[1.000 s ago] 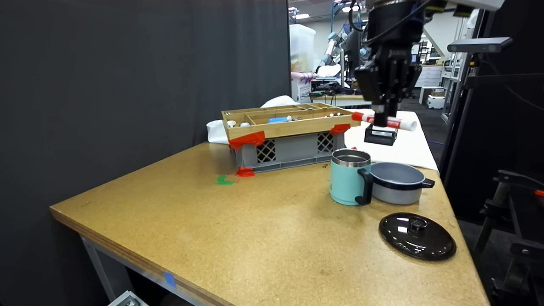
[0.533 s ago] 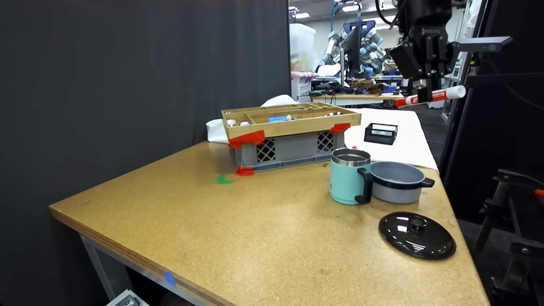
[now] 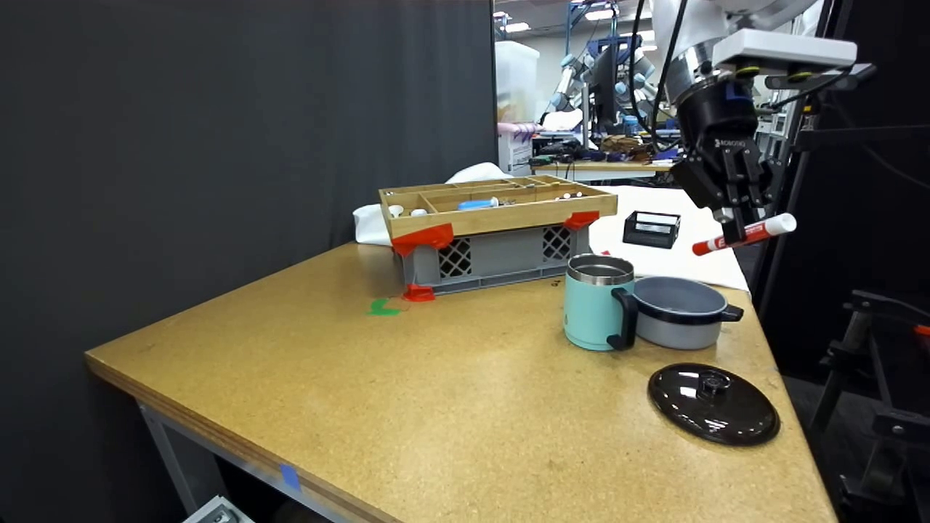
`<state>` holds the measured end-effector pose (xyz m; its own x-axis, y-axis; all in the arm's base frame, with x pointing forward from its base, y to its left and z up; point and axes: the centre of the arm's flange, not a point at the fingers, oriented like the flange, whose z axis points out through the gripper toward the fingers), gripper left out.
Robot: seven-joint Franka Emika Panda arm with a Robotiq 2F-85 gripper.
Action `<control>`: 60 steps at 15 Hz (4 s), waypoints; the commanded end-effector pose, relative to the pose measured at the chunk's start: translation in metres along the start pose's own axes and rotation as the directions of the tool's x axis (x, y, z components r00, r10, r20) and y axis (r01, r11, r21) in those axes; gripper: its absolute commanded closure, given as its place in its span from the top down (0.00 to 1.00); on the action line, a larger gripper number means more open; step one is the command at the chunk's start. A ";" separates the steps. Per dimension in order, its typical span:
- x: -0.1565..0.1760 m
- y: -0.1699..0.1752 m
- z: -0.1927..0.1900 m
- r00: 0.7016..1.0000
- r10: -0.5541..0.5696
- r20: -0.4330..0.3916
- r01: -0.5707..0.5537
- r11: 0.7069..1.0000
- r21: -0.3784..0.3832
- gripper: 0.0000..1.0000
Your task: Remove the black lid from the grey pot, put the red marker inside the pot, remove the marker from the pot
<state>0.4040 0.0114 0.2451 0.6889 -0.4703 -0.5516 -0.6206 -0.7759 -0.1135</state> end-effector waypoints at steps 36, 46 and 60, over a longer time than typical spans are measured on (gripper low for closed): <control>-0.135 -0.154 -0.022 0.850 -0.226 -0.475 0.151 0.970 -0.192 1.00; -0.069 -0.097 -0.031 0.923 -0.060 -0.381 0.032 0.996 -0.080 1.00; 0.069 0.011 -0.024 0.982 -0.002 -0.187 0.016 0.997 0.075 1.00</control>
<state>0.4440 -0.0429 0.2289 0.7254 -0.5851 -0.3626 -0.6604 -0.7401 -0.1269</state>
